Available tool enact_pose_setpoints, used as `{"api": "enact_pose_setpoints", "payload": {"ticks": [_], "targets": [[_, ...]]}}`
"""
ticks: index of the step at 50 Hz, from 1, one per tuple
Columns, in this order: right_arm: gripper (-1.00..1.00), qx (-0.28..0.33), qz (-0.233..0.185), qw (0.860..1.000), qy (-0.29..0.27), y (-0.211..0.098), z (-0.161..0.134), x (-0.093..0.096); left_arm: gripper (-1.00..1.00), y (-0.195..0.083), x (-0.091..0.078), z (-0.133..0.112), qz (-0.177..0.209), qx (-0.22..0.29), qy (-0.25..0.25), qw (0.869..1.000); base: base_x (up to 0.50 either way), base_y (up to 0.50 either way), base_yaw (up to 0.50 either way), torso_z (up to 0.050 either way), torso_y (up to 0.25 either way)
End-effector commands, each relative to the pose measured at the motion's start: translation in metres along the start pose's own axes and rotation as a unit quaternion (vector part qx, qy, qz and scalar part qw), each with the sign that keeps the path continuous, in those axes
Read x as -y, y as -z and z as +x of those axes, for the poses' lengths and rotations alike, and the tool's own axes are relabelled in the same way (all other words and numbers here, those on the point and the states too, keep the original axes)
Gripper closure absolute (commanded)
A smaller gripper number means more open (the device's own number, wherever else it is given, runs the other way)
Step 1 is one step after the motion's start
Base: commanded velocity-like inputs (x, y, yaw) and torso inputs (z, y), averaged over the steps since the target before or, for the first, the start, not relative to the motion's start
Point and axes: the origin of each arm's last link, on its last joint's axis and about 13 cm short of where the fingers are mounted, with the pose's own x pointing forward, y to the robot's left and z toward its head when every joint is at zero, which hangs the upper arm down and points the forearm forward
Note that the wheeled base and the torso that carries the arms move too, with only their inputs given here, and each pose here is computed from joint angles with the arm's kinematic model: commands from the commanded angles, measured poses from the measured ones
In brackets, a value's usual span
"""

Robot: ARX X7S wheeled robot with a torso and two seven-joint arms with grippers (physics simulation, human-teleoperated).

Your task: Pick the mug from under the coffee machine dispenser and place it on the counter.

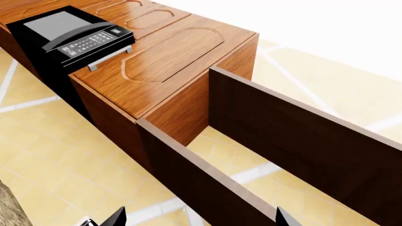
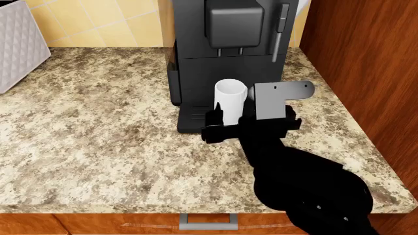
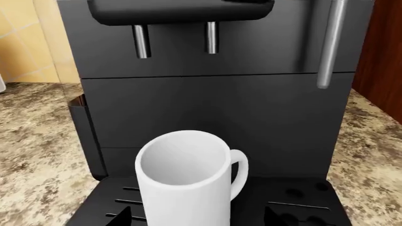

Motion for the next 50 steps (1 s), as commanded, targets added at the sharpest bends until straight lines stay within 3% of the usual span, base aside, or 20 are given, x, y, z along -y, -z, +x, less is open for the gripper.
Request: {"api": "enact_pose_setpoints", "payload": {"ticks": [1, 31, 46, 47, 50], "targets": [[-1.00, -0.004, 0.001, 1.000, 0.005, 0.006, 0.009, -0.003, -1.00, 0.000, -0.001, 0.000, 0.000, 0.001, -0.001, 1.000, 0.00, 0.00, 0.00, 0.000, 0.000], [-1.00, -0.011, 0.001, 1.000, 0.010, 0.018, 0.029, -0.011, -1.00, -0.001, -0.001, 0.000, -0.001, 0.005, 0.000, 1.000, 0.00, 0.00, 0.00, 0.000, 0.000], [-1.00, -0.012, -0.018, 1.000, 0.009, 0.018, 0.028, -0.013, -1.00, -0.003, 0.000, 0.000, -0.001, 0.004, 0.000, 1.000, 0.00, 0.00, 0.00, 0.000, 0.000], [1.00, -0.011, -0.019, 1.000, 0.008, 0.017, 0.027, -0.013, -1.00, -0.003, 0.000, 0.000, -0.001, 0.005, 0.000, 1.000, 0.00, 0.00, 0.00, 0.000, 0.000], [1.00, -0.004, -0.021, 1.000, 0.010, 0.015, 0.027, -0.014, -1.00, -0.003, 0.001, 0.001, -0.001, 0.005, 0.000, 1.000, 0.00, 0.00, 0.00, 0.000, 0.000]]}}
